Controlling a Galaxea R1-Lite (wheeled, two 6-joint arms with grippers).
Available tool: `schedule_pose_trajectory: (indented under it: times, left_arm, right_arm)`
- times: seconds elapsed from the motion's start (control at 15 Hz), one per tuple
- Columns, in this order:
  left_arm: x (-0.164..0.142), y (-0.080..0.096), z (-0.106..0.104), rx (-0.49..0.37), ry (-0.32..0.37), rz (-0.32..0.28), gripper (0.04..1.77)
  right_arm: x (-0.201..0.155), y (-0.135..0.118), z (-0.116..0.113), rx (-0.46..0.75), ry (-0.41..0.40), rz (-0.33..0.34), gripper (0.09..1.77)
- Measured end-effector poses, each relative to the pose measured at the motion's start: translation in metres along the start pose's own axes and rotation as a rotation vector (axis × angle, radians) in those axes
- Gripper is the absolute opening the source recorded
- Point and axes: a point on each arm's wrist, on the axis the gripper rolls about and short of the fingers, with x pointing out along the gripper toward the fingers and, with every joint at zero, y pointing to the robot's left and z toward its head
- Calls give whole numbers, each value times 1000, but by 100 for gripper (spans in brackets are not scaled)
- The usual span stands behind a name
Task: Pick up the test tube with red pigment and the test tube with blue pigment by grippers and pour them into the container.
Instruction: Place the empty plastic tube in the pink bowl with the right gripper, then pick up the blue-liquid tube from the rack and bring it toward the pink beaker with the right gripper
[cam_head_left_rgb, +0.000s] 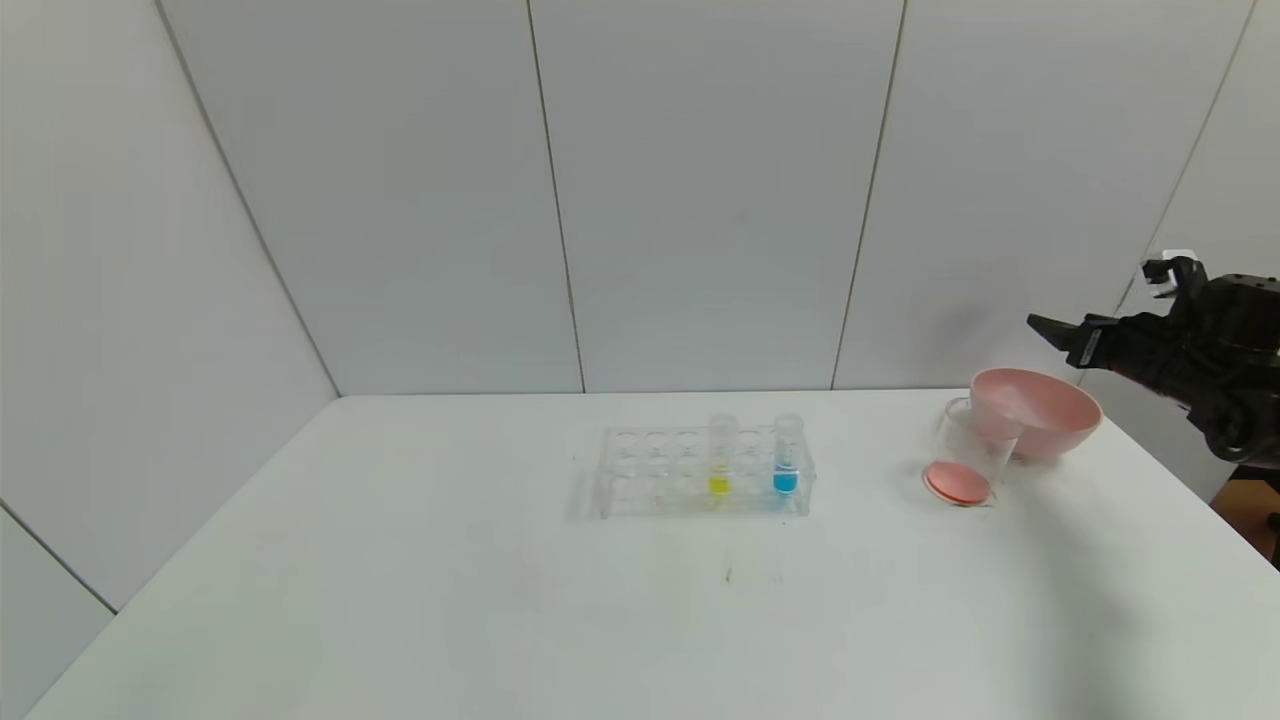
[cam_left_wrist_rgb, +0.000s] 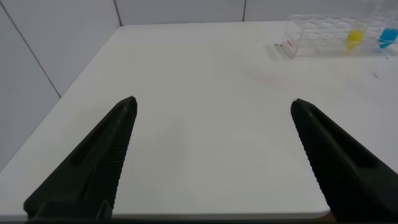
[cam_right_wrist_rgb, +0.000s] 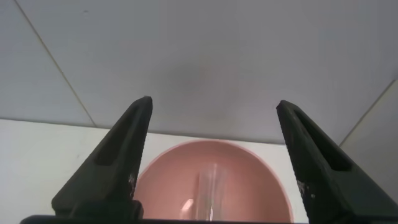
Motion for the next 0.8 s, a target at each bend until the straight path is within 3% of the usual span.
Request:
schedule_pose_trajectory:
  times: [0.2,0.47,0.67,0.8]
  left_arm:
    - [0,0,0,0,0,0,176]
    - [0,0,0,0,0,0,176]
    - [0,0,0,0,0,0,176]
    - [0,0,0,0,0,0,176]
  right_arm:
    - [-30,21,1,23,53,10,153]
    - [-80,67,9,40,83,25,160]
    - [-118,124,8,53,116,-52,164]
    - [-138,158,5,56,132,-60,165]
